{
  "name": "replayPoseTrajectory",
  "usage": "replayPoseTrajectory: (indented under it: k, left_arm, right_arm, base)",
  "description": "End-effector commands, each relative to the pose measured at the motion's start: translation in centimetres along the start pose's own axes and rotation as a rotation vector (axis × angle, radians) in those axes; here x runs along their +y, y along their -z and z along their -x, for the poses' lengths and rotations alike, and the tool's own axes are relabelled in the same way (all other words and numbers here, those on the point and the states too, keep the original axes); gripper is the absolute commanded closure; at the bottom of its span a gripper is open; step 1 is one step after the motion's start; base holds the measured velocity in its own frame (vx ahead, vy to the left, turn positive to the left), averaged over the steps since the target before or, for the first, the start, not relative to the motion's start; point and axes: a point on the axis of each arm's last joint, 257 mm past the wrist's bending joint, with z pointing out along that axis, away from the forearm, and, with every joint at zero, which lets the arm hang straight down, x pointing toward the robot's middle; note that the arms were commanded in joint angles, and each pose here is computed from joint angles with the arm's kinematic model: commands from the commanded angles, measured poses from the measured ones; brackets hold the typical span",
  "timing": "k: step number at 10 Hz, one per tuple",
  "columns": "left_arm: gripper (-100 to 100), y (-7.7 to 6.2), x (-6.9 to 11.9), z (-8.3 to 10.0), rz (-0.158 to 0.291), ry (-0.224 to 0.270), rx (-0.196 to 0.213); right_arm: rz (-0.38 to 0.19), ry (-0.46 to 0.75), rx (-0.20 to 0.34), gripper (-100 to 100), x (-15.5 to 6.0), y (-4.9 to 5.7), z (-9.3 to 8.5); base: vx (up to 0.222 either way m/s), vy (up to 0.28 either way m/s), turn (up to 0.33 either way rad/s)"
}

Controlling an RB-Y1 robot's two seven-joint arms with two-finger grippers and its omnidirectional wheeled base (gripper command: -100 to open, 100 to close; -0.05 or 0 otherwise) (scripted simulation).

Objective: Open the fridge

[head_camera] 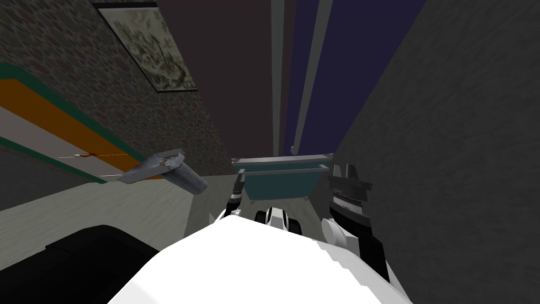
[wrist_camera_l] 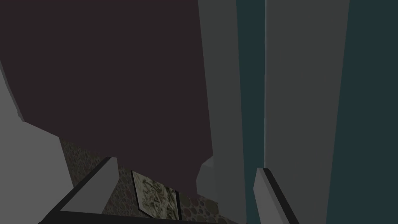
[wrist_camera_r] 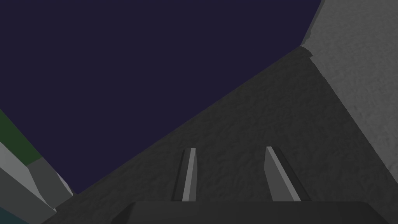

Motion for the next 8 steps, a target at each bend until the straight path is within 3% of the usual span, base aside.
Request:
replayPoseTrajectory:
  k: [1,8]
  left_arm:
    - [-100,1.2,1.2,-0.2,0.012,0.004,-0.003]
    - [-100,3.9,3.7,-0.9,0.061,0.016,-0.01]
  right_arm:
    - [0.0,0.0,0.0,0,0.0,0.0,0.0]
    - [0.0,0.0,0.0,0,0.0,0.0,0.0]
  base:
    - [0.061,-0.008,0.037]
    - [0.039,-0.008,0.012]
